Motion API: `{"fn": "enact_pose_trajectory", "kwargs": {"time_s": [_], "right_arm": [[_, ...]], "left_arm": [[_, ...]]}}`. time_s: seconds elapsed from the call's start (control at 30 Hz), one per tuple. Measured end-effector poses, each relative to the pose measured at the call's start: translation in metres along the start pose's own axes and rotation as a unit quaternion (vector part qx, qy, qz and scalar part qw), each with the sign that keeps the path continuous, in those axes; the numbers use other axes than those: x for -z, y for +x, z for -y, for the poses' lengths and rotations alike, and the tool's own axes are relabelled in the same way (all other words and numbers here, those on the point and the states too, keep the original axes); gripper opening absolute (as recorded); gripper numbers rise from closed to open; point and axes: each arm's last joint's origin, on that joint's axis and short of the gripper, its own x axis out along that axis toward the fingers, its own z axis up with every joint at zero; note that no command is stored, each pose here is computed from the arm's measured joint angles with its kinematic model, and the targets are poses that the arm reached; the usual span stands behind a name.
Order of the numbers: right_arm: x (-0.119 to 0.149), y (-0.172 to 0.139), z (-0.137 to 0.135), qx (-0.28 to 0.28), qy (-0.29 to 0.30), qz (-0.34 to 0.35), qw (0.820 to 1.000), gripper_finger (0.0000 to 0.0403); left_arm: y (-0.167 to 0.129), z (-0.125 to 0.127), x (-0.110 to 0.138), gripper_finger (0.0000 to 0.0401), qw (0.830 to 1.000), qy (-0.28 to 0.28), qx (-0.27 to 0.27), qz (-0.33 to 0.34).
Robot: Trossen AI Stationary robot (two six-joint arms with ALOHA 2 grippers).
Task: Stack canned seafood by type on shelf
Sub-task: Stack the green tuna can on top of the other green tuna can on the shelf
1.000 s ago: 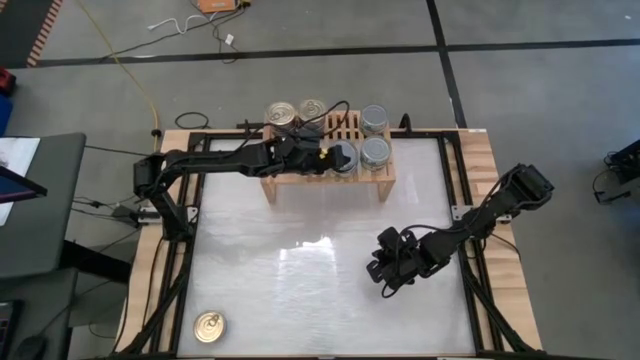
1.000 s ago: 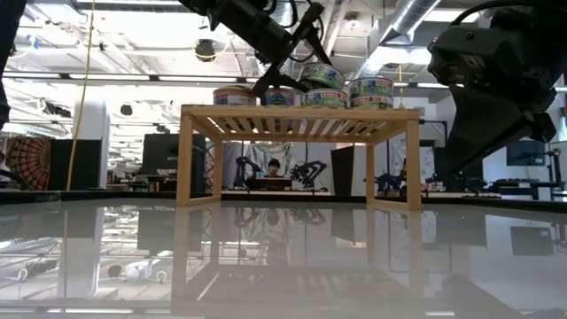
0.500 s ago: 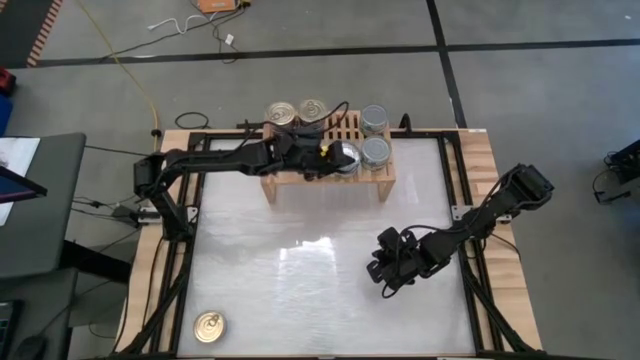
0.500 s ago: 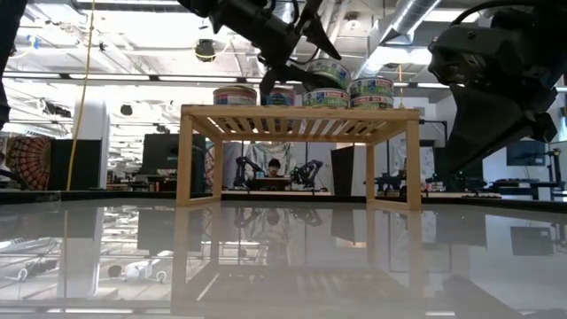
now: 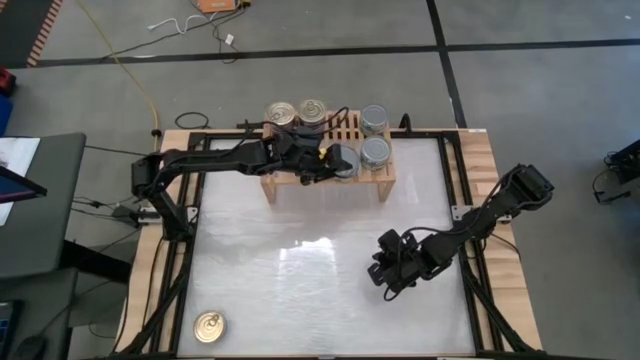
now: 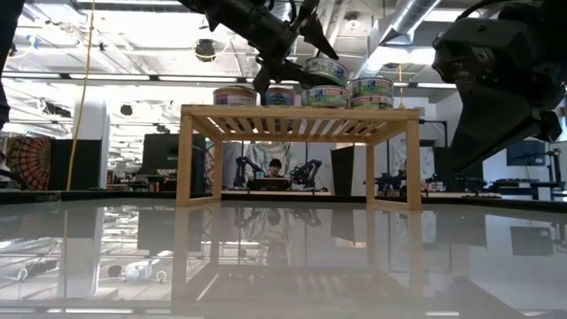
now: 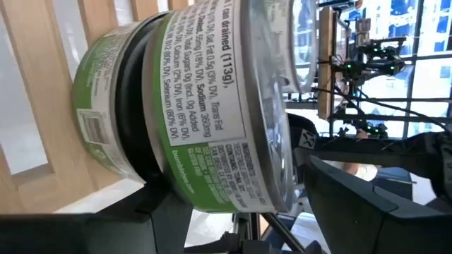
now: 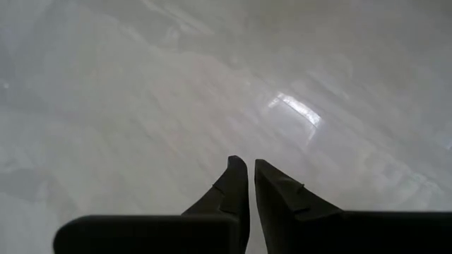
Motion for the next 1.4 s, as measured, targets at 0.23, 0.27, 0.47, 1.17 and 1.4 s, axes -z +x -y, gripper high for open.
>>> {"fn": "enact_pose_trajectory", "kwargs": {"time_s": [0.23,0.27,0.47,1.17,1.4], "right_arm": [[0.001,-0.001,-0.001,-0.004,-0.001,-0.001,1.0,0.0056],[0.001,-0.001,-0.001,-0.005,0.0,0.0,1.0,0.0056],[0.001,-0.001,-0.001,-0.007,0.001,0.0,1.0,0.0056],[0.001,-0.001,-0.004,-0.02,0.012,0.002,1.0,0.0056],[0.0,-0.001,-0.005,-0.023,0.014,0.003,1.0,0.0056]], "left_arm": [[-0.007,0.004,-0.001,0.0251,1.0,0.012,0.009,-0.006],[-0.007,0.004,-0.003,0.0251,1.0,0.012,0.008,-0.004],[-0.007,0.002,-0.003,0.0252,1.0,-0.002,0.002,-0.022],[-0.023,0.005,-0.007,0.0252,0.998,-0.015,0.0,-0.069],[-0.026,0.005,-0.011,0.0252,1.0,0.0,-0.013,-0.01]]}}
